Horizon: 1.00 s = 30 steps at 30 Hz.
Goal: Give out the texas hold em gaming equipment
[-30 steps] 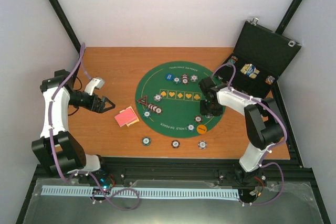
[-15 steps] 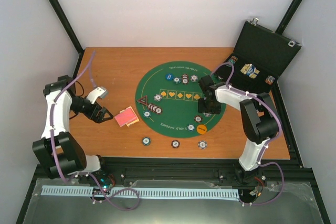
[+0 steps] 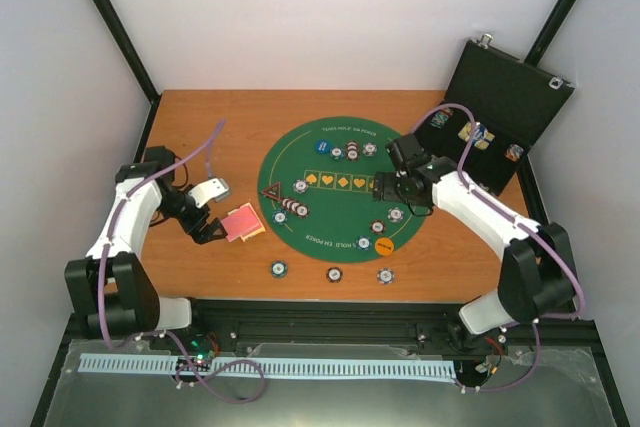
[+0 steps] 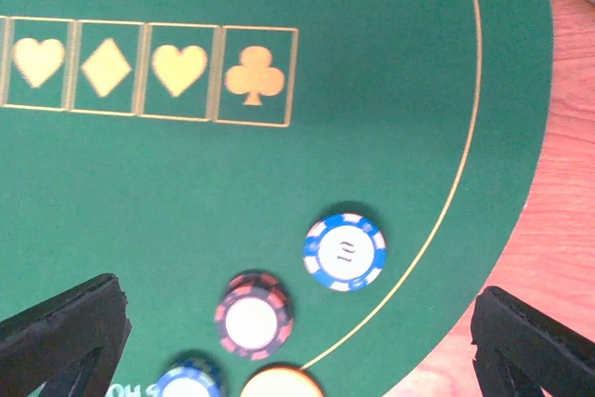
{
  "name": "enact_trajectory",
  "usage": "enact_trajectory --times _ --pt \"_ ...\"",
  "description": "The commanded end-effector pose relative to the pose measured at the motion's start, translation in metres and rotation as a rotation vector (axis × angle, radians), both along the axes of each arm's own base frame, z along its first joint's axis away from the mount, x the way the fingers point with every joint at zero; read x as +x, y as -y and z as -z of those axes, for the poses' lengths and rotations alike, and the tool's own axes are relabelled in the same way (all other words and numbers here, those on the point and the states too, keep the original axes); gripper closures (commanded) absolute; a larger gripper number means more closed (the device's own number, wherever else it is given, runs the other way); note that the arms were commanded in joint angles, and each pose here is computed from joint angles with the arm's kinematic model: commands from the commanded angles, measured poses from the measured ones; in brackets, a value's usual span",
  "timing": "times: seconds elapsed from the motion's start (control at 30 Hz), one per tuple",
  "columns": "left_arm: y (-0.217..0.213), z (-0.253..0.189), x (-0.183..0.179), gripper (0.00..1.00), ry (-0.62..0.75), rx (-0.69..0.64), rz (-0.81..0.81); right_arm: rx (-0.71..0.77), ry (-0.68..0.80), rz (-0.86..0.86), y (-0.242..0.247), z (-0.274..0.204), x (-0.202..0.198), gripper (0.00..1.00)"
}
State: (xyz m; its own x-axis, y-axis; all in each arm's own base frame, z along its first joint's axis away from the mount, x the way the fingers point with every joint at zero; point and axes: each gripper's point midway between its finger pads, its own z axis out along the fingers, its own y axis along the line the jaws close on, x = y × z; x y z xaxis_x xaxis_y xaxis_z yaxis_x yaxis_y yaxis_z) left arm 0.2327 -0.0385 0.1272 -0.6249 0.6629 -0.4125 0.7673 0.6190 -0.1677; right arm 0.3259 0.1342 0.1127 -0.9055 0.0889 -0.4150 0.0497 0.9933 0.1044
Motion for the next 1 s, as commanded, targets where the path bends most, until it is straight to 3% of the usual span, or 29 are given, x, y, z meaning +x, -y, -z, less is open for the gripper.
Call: enact_trajectory --times 0.0,0.43,0.97 --pt "-0.001 0.015 0.028 0.00 0.065 0.094 0.026 0.000 0.025 0.002 -0.014 -0.013 -0.024 0.00" --pt "0.002 0.044 0.053 0.00 0.143 0.253 0.077 0.143 0.084 -0.095 -0.095 -0.029 -0.080 0.00" --pt "0.013 0.064 0.028 0.00 0.058 0.223 0.151 0.129 0.051 -0.117 -0.105 -0.013 -0.088 0.00"
